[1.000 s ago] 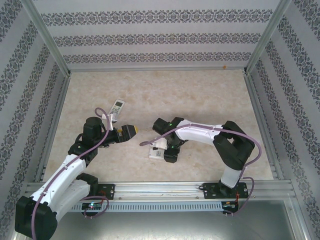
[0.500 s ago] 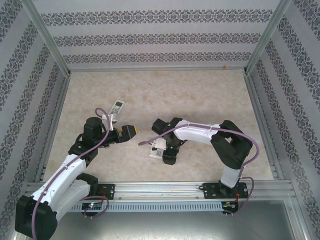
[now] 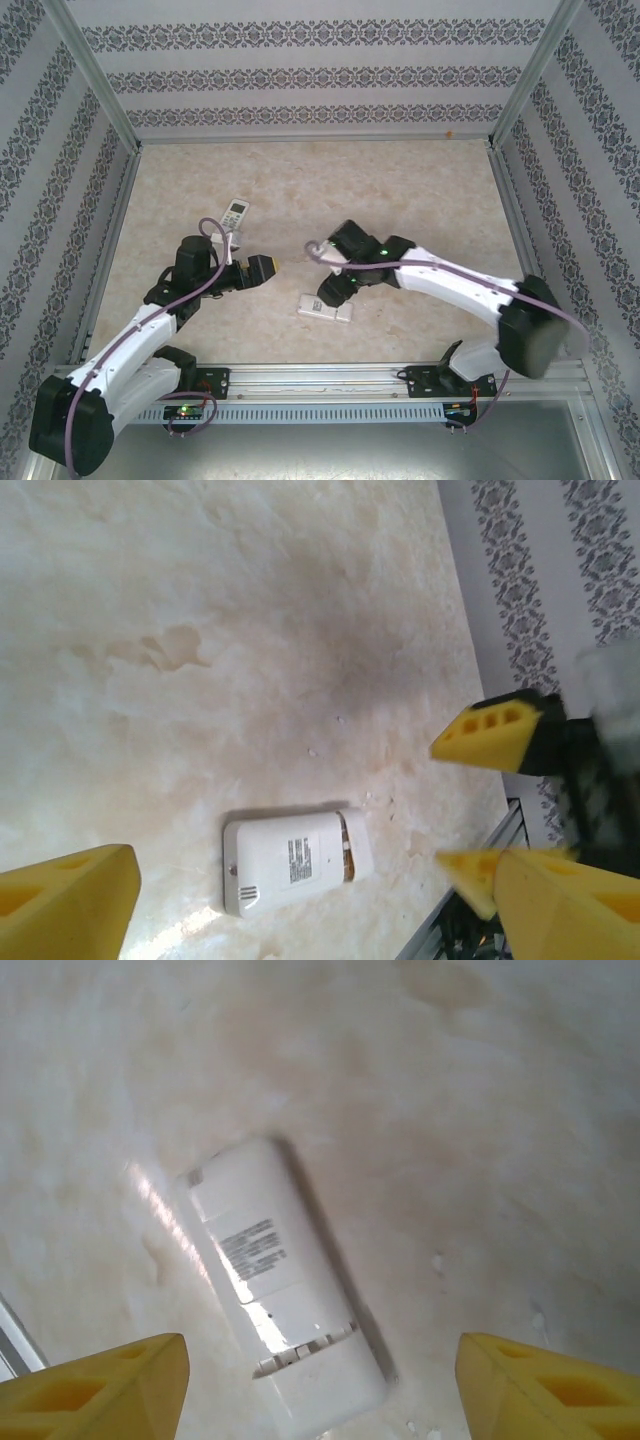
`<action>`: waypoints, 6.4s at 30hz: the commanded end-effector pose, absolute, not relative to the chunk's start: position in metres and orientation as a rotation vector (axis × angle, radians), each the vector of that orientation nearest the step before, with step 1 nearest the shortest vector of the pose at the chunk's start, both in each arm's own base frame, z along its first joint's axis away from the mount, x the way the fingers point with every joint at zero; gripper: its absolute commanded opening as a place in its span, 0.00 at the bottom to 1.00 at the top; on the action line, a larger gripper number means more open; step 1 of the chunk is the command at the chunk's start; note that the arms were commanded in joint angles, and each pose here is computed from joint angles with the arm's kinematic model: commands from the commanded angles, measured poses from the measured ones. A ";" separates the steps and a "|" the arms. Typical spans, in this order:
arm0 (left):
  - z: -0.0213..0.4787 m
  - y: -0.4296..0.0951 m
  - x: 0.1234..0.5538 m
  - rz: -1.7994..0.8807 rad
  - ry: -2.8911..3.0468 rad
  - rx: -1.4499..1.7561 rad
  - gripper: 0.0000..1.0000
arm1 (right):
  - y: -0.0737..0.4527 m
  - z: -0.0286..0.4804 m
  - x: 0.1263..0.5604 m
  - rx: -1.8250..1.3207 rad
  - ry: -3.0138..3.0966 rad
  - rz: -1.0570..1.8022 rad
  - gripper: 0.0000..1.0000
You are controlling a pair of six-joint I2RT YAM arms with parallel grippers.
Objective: Load the batteries into the remote control
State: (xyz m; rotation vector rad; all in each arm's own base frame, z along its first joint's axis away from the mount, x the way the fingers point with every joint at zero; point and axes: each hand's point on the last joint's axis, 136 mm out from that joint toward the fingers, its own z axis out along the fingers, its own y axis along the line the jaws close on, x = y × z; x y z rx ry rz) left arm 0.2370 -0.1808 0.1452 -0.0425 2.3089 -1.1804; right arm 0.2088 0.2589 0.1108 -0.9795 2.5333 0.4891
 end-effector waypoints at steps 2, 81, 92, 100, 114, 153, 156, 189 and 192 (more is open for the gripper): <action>0.134 -0.198 0.229 -1.067 2.414 0.092 0.86 | 0.232 0.092 0.206 -0.126 2.691 0.641 0.63; 0.154 -0.146 0.251 -0.925 2.276 -0.424 0.91 | 0.271 0.060 0.183 -1.102 2.547 0.264 0.91; 0.160 -0.144 0.242 -1.029 2.280 -0.461 0.92 | 0.261 0.004 0.177 -1.145 2.756 -0.021 0.74; 0.166 -0.171 0.241 -1.206 2.349 -0.389 0.92 | 0.330 0.088 0.185 -0.852 2.586 0.632 0.46; 0.165 -0.197 0.238 -1.335 2.439 -0.274 0.23 | 0.405 0.151 0.190 -0.537 2.455 1.268 0.43; 0.092 -0.136 0.470 0.889 2.620 -0.008 0.04 | 0.215 0.150 0.234 0.036 2.416 0.724 0.84; 0.077 -0.137 0.479 0.964 2.610 0.043 0.08 | 0.210 0.150 0.233 0.067 2.422 0.751 0.83; 0.203 -0.065 0.300 0.094 1.884 0.052 1.00 | -0.013 0.111 0.398 0.129 1.934 -0.141 0.98; 0.192 -0.034 0.288 0.199 1.820 0.012 1.00 | -0.013 0.107 0.393 0.120 1.860 -0.075 0.98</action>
